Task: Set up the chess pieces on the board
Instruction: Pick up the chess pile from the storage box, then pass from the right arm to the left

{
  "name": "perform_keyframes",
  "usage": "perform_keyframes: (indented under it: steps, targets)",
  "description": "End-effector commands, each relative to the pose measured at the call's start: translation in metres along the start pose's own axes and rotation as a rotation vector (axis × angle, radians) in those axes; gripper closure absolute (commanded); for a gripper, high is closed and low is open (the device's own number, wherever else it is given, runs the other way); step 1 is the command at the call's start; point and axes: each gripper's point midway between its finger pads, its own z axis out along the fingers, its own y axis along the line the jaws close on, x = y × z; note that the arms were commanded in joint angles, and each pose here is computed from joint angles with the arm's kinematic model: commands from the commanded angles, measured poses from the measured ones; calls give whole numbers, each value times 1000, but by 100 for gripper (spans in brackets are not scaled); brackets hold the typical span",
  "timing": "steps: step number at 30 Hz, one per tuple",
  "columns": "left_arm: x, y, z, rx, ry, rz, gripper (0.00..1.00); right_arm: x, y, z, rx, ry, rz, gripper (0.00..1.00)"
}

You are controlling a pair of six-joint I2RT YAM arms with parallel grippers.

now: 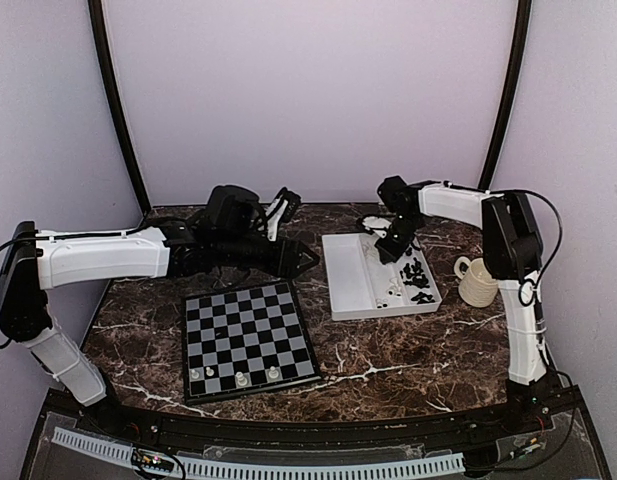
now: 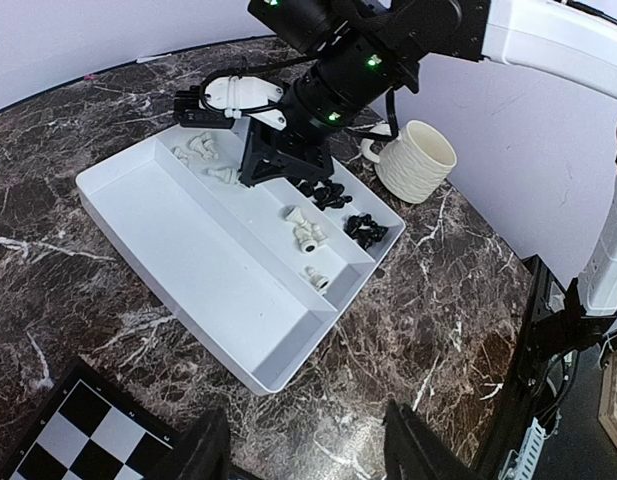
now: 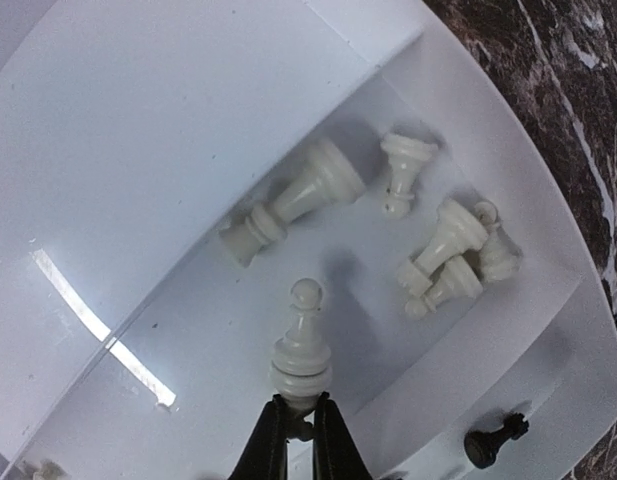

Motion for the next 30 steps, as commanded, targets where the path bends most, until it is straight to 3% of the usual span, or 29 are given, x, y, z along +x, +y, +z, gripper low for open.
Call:
perform_keyframes:
  steps: [1,11,22,30]
  targets:
    - [-19,-11,-7,49,-63,0,45,-8,6,-61,15,-102,27,97]
    - [-36,-28,22,232,-59,-108,45,-18,92,-161,-303,-397,-120,95]
    - [-58,-30,39,509,-101,-339,46,-19,144,-186,-402,-444,-252,96]
    - [-58,-29,57,567,-75,-432,53,-24,149,-191,-420,-457,-262,96]
